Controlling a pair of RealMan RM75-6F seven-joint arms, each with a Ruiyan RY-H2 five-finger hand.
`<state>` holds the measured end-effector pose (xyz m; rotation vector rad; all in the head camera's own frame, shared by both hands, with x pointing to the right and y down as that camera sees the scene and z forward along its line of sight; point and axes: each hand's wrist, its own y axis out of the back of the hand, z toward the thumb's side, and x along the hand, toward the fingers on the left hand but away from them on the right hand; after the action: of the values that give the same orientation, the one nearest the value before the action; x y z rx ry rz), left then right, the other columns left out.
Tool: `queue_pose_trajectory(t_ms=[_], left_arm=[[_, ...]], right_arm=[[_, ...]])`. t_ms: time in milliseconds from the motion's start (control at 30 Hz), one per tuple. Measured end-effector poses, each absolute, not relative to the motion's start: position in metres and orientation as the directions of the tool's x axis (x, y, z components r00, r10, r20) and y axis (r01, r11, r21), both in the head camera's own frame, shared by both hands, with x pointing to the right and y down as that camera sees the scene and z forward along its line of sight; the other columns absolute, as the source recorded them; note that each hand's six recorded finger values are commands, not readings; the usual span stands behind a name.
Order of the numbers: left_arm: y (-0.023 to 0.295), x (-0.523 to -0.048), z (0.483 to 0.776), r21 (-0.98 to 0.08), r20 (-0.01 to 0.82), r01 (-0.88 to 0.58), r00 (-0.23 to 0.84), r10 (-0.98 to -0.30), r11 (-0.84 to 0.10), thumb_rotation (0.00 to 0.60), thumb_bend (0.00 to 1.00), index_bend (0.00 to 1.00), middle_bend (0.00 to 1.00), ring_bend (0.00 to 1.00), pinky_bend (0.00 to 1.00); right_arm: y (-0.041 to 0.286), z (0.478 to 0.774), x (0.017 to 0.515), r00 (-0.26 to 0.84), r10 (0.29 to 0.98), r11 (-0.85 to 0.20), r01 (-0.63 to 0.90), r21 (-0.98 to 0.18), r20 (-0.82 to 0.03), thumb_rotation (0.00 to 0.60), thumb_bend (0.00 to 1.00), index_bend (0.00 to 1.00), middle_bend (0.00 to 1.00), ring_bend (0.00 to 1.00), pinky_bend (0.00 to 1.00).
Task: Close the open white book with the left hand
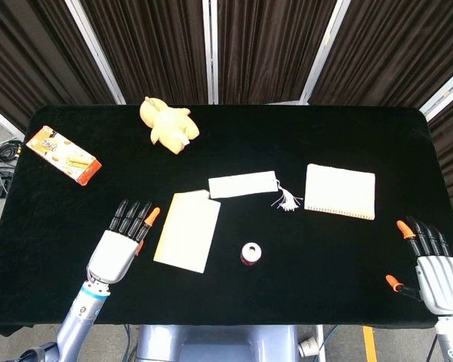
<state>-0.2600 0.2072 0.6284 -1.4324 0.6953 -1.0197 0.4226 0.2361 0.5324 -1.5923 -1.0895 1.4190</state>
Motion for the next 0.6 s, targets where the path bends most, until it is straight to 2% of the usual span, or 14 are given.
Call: queue_pose_trajectory(t_ms=[200, 300, 467, 600], left_arm=[[0.208, -0.268, 0.629, -0.977, 0.207, 0.142, 0.417, -0.885, -0.161, 0.6, 0.44, 0.0, 0.0, 0.0, 0.0], [0.209, -0.278, 0.628, -0.973, 0.222, 0.147, 0.398, -0.89, -0.176, 0.6, 0.38, 0.0, 0.0, 0.0, 0.0], [0.213, -0.312, 0.618, -0.967, 0.252, 0.128, 0.323, -0.912, -0.222, 0.6, 0.28, 0.0, 0.0, 0.0, 0.0], [0.221, -0.346, 0.605, -0.958, 0.286, 0.089, 0.25, -0.925, -0.272, 0.6, 0.27, 0.0, 0.0, 0.0, 0.0]], right_arm=[[0.236, 0.532, 0.424, 0.032, 0.927, -0.375, 0.123, -0.919, -0.374, 0.6, 0.03, 0.02, 0.0, 0.0, 0.0], [0.236, 0.531, 0.424, 0.032, 0.928, -0.373, 0.123, -0.92, -0.372, 0.6, 0.03, 0.02, 0.0, 0.0, 0.0], [0.235, 0.53, 0.423, 0.04, 0.93, -0.367, 0.12, -0.923, -0.365, 0.6, 0.03, 0.02, 0.0, 0.0, 0.0], [0.235, 0.529, 0.42, 0.05, 0.934, -0.357, 0.119, -0.927, -0.353, 0.6, 0.03, 0.02, 0.0, 0.0, 0.0]])
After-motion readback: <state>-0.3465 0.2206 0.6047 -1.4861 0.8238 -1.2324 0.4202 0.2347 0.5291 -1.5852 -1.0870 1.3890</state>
